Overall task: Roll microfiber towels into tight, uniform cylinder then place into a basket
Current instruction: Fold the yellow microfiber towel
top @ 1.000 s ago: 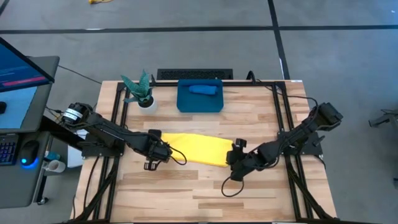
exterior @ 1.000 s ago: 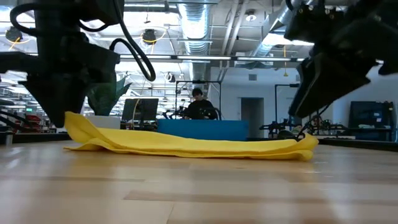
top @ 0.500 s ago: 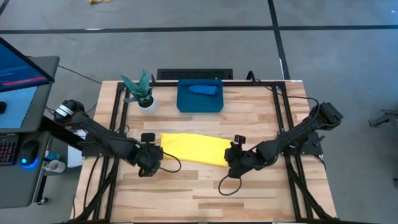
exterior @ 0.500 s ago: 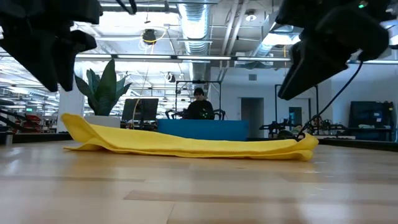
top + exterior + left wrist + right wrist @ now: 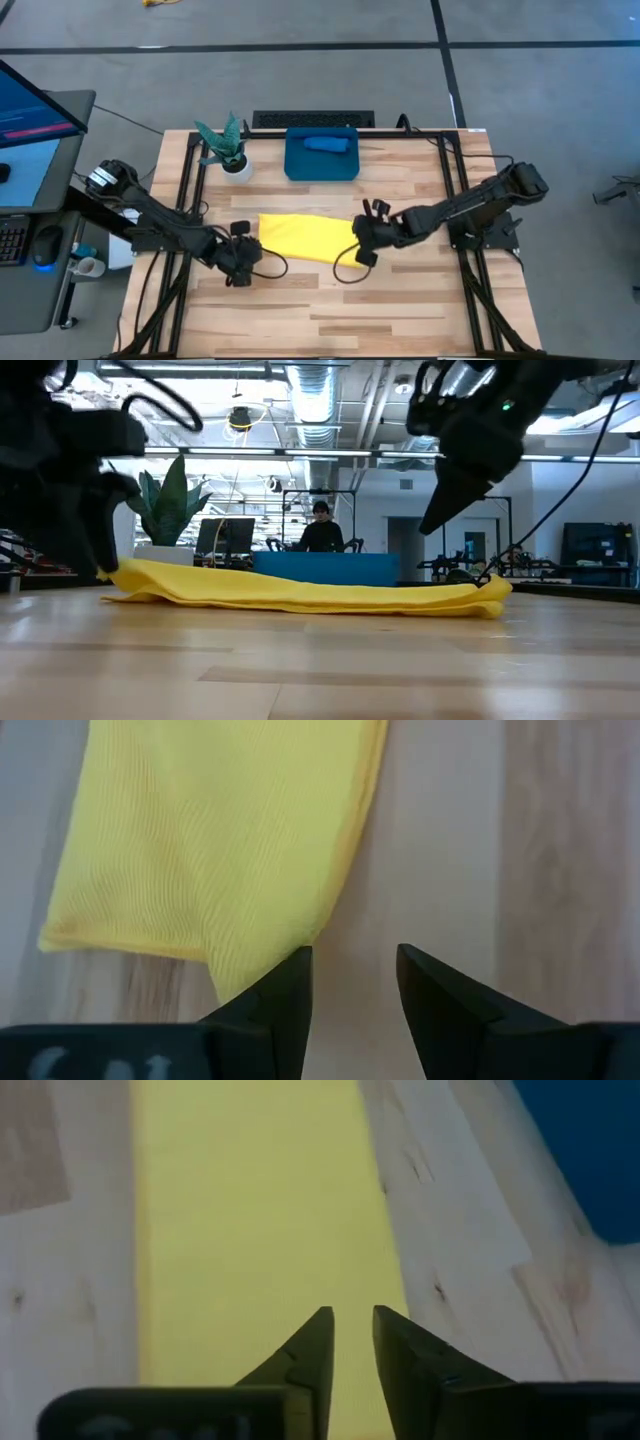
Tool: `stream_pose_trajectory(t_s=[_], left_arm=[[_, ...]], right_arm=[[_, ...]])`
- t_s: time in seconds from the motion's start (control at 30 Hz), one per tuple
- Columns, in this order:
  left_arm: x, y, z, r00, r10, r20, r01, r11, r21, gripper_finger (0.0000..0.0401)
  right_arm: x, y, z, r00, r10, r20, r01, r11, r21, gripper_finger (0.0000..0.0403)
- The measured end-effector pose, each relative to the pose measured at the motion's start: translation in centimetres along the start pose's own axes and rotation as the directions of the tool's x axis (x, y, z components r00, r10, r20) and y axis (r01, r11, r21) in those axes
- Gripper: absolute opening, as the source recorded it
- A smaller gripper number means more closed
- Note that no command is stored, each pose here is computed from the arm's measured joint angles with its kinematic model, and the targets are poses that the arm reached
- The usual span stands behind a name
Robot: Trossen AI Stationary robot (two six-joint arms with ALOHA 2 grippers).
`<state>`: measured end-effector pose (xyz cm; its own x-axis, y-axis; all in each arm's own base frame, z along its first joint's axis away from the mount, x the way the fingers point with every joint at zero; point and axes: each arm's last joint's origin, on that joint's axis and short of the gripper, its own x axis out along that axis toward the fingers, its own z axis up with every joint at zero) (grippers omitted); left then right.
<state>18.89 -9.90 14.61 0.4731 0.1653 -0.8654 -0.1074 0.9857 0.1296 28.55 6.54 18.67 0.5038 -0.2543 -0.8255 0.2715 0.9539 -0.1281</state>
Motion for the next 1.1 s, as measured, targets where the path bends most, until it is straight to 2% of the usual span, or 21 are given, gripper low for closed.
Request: stream_pose_trajectory(t_s=[0.3,0.4,0.53,0.67,0.83,1.0,1.1], left_arm=[[1.2,0.9,-1.5,0.999,0.029,-0.018,-0.03,0.997,-0.069,0.0139],[1.4,1.0,-1.9,0.999,0.007,-0.046,-0.011,0.996,-0.091,0.0139],[1.4,1.0,-1.9,0.999,0.008,-0.041,-0.012,0.995,-0.1,0.0139],[1.5,1.1,-1.6,0.999,0.047,0.0,-0.047,0.996,-0.073,0.0139],[1.5,1.1,-1.0,0.997,0.047,0.058,-0.044,0.998,-0.053,0.0139],[2.1,1.9,-1.0,0.997,0.053,0.048,-0.048,0.995,-0.086,0.0139],[2.7,2.8,-1.5,0.998,0.057,0.021,-0.053,0.988,-0.142,0.0139]], right_arm=[[0.7,-1.6,1.0,1.0,-0.004,0.017,0.003,0.997,0.073,0.0062],[1.1,-1.9,0.9,1.0,0.0,0.028,-0.003,0.996,0.089,0.0057],[1.4,-2.0,0.9,0.998,0.027,0.05,-0.033,0.992,0.125,0.0054],[1.9,-2.2,0.2,0.998,0.024,0.052,-0.031,0.989,0.147,0.0053],[2.3,-2.3,-0.7,0.999,0.017,0.03,-0.022,0.985,0.171,0.0053],[2.3,-2.2,-0.6,0.999,0.017,0.035,-0.023,0.985,0.172,0.0053],[2.3,-2.2,-0.6,0.999,0.018,0.036,-0.024,0.985,0.172,0.0053]])
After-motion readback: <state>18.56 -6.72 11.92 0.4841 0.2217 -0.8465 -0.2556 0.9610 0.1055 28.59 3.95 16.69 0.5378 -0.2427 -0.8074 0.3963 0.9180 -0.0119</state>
